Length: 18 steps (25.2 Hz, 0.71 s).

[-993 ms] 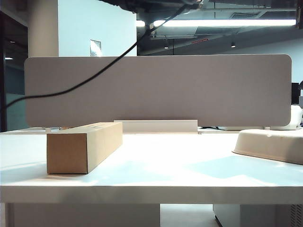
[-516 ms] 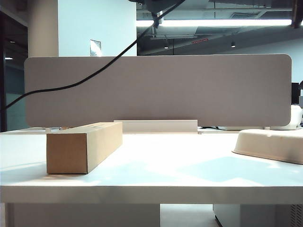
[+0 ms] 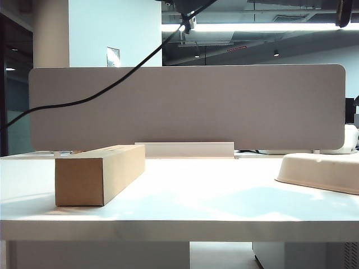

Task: Pick up the charging cable and the phone, plug the charging cable into the charging port on the phone, and finally place them back on the table.

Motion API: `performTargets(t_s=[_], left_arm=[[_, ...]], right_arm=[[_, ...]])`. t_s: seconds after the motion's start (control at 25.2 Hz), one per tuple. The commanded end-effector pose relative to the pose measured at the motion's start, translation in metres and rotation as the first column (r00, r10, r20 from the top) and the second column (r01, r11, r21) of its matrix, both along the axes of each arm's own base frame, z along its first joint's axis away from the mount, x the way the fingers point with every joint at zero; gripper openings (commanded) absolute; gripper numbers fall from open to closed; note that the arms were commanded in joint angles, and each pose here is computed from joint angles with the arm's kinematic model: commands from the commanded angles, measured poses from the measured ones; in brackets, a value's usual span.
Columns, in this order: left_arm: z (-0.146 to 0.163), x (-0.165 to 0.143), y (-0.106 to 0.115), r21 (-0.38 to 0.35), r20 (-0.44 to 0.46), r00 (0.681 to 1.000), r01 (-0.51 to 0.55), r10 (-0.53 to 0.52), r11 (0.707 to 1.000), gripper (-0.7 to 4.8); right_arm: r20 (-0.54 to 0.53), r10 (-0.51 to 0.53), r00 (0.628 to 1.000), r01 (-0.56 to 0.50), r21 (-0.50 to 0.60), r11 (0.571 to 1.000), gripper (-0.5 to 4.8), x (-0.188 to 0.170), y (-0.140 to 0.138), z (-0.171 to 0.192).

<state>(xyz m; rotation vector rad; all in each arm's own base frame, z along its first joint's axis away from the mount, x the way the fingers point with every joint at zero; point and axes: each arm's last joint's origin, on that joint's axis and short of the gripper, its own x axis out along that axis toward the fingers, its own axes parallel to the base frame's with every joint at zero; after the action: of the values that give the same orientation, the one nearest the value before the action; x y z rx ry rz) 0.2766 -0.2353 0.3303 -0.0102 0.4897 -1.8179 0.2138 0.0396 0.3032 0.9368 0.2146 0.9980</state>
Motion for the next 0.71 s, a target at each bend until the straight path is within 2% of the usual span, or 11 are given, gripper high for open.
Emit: performTargets(t_s=[0.04, 0.28, 0.71], left_arm=[[0.0003, -0.0002, -0.0007, -0.008, 0.0, 1.0, 0.013, -0.013, 1.0, -0.06], [-0.009, 0.0049, -0.0044, 0.006, -0.02, 1.0, 0.012, -0.012, 1.0, -0.06], [-0.0079, 0.0037, -0.0039, -0.008, -0.061, 0.997, 0.038, -0.039, 0.999, -0.06]], right_arm=[[0.054, -0.001, 0.999, 0.001, 0.006, 1.0, -0.02, -0.0019, -0.0001, 0.0073], [0.056, 0.034, 0.998, -0.033, -0.008, 0.999, -0.02, -0.0029, 0.0006, 0.0073], [0.063, 0.025, 0.998, -0.024, -0.031, 0.999, -0.02, -0.0018, 0.0007, 0.005]])
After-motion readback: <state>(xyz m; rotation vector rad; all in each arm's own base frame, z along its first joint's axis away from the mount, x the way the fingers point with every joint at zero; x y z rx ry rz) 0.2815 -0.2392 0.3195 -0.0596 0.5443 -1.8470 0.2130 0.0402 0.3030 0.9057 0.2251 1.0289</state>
